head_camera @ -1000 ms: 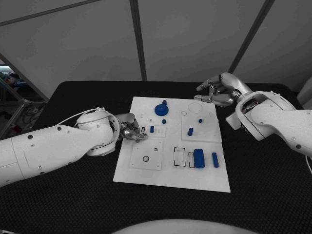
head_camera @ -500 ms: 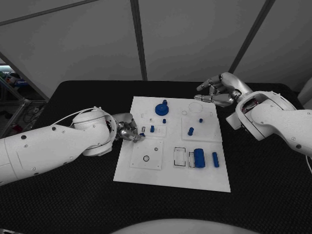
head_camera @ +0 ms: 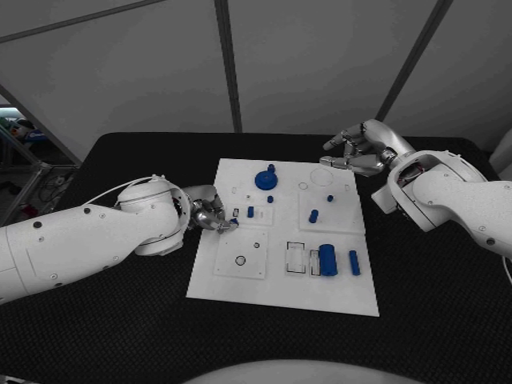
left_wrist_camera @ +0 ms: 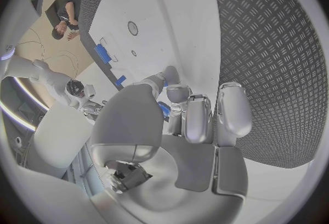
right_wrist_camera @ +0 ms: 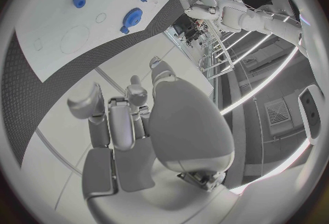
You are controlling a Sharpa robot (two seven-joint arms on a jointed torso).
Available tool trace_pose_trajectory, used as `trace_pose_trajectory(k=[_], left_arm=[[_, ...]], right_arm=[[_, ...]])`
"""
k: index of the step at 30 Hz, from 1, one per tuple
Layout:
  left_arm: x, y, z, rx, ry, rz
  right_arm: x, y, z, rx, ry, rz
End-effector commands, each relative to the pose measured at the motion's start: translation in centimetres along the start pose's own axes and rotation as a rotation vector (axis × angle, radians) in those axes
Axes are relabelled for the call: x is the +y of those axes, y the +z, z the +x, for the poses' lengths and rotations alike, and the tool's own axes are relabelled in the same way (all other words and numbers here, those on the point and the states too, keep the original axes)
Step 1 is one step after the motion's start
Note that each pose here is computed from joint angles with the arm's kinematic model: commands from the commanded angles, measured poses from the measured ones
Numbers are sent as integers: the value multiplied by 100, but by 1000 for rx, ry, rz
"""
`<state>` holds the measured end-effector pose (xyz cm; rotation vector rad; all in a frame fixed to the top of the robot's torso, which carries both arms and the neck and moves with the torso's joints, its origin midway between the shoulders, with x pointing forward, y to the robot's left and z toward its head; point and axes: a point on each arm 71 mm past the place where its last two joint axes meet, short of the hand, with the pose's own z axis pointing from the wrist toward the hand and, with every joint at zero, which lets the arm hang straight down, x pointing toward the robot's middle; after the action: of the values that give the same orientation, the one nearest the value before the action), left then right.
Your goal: Assemble the parts on the task board
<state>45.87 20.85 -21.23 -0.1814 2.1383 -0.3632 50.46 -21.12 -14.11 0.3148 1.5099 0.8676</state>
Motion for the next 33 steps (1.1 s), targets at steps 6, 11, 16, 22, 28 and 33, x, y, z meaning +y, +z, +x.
trace_pose_trajectory(k=[6,11,16,22,28,33], left_arm=[[21,13,-33,-12,-8,-8],[28,26,-34,-7,-7,-12],[38,32,-37,-4,-8,-16],[38,28,-38,-5,-9,-15],[37,19,-45,-9,-11,-12],[31,10,-50,-12,-13,-7]], right_arm=[[15,3,5,5,-2,-10],[17,3,7,5,-2,-10],[17,1,5,5,-2,-10],[16,0,4,5,-2,-10],[17,1,6,5,-2,-11],[17,3,8,5,-1,-11]])
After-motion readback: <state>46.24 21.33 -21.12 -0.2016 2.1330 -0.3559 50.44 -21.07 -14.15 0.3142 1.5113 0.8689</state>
